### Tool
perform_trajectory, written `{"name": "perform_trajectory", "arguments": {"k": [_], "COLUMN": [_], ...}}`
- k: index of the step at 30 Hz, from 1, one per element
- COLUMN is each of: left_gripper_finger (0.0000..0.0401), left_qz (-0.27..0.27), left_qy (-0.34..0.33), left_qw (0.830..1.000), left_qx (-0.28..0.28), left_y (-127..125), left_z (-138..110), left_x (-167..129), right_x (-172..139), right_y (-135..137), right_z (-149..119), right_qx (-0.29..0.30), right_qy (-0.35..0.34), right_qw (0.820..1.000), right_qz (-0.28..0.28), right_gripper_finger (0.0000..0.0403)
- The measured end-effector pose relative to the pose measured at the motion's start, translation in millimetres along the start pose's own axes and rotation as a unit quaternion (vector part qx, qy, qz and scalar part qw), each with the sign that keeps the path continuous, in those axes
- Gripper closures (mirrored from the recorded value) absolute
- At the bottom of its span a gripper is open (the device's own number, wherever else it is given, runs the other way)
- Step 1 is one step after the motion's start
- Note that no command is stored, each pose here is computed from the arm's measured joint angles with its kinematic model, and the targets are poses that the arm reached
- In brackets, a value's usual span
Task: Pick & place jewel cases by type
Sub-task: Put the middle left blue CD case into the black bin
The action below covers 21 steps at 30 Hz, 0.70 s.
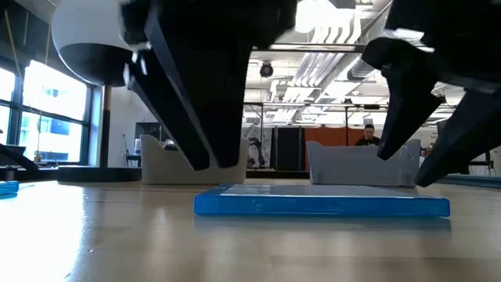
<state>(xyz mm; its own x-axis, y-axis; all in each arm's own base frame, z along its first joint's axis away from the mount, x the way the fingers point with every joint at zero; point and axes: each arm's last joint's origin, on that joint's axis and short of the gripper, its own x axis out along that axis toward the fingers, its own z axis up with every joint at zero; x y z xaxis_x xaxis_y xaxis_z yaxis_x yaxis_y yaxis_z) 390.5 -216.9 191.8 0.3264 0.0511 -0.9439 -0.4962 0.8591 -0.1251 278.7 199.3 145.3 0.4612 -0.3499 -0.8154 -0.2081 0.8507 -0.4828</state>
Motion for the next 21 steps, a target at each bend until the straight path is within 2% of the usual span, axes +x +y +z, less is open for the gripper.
{"name": "perform_trajectory", "arguments": {"k": [3, 6, 10, 15, 21], "left_gripper_finger": [0.0197, 0.0197, 0.0197, 0.0197, 0.0197], "left_qz": [-0.033, -0.04, -0.005, 0.06, 0.086], "left_qy": [-0.038, -0.062, -0.078, -0.103, -0.117], "left_qw": [0.999, 0.997, 0.997, 0.993, 0.989], "left_qx": [-0.006, -0.004, 0.0, -0.008, -0.01], "left_y": [-13.9, -19.7, -14.6, 0.9, 18.9], "left_z": [-5.7, -9.3, -9.1, 1.6, 29.0], "left_x": [-2.1, -2.4, -1.9, 0.9, 6.9], "right_x": [2.6, 3.7, 1.9, -5.0, -11.8], "right_y": [-5.5, -9.5, -7.9, 3.5, 18.0], "right_z": [-4.2, -8.6, -11.1, -10.5, 4.7], "right_qx": [0.0, -0.004, -0.014, -0.019, 0.023], "right_qy": [0.026, 0.05, 0.057, 0.034, -0.057], "right_qw": [1.0, 0.999, 0.998, 0.999, 0.998], "right_qz": [-0.009, -0.019, -0.021, -0.013, 0.01], "right_gripper_finger": [0.0201, 0.0201, 0.0201, 0.0201, 0.0201]}}
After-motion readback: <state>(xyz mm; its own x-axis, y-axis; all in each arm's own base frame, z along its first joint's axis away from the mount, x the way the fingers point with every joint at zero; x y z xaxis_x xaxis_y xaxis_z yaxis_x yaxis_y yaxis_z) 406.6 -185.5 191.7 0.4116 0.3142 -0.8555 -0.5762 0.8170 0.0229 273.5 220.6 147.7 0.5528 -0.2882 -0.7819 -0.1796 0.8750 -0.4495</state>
